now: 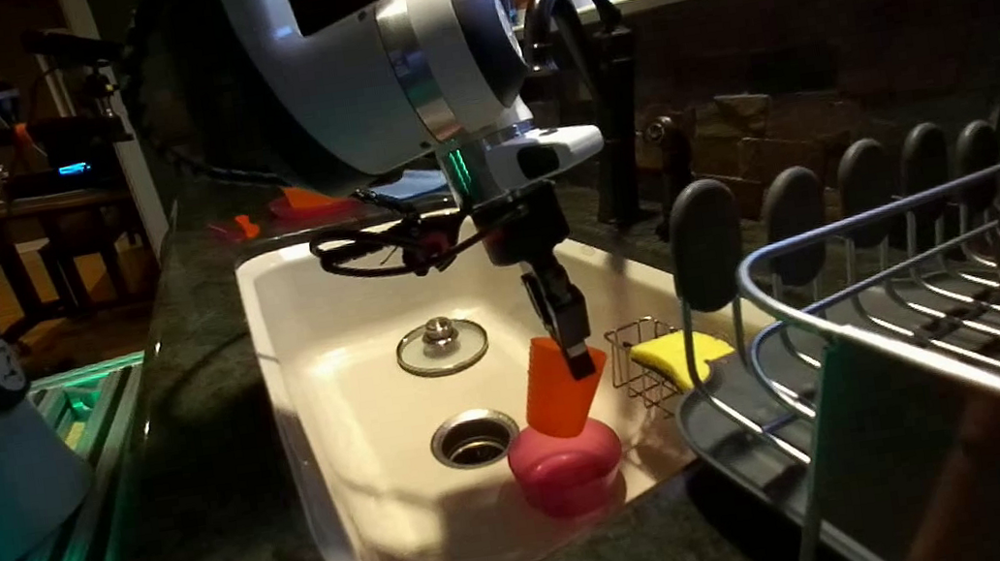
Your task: Pick up the orange cup from the dish dryer and put it in the sink, then turn on the tap
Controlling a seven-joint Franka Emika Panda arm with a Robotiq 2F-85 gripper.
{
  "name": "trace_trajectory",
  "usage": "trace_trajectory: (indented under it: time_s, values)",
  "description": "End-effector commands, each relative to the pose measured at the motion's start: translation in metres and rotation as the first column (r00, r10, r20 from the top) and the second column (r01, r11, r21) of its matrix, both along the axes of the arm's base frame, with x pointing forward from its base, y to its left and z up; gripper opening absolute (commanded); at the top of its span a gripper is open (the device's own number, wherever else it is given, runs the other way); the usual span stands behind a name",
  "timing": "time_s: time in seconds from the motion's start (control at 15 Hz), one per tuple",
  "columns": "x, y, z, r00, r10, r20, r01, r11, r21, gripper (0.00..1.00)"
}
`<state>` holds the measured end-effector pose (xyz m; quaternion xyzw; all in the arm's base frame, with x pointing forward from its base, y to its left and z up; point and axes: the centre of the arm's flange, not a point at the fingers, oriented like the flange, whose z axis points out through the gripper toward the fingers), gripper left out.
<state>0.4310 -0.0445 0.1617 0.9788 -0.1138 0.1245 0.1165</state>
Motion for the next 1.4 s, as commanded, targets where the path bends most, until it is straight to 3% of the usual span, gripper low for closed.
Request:
trace_trajectory:
  time_s: [0.0,0.2,0.27,0.67,0.73,1.07,1.33]
  values:
    - [0.006,0.002,-0.015,0.999,0.04,-0.003,-0.04,0.999,0.001,0.01]
    - [0.009,0.004,-0.023,0.996,0.087,-0.035,-0.086,0.996,0.03,0.01]
    - [0.004,0.004,-0.012,0.999,0.046,-0.022,-0.046,0.999,-0.001,0.06]
    - [0.005,0.006,-0.02,0.997,0.072,-0.036,-0.072,0.997,0.011,0.06]
    - [0.005,0.006,-0.02,0.997,0.073,-0.036,-0.072,0.997,0.01,0.01]
    - [0.004,0.008,-0.028,0.978,0.182,-0.102,-0.187,0.982,-0.041,0.01]
    - [-0.005,0.017,-0.037,0.963,0.247,-0.11,-0.254,0.966,-0.054,0.01]
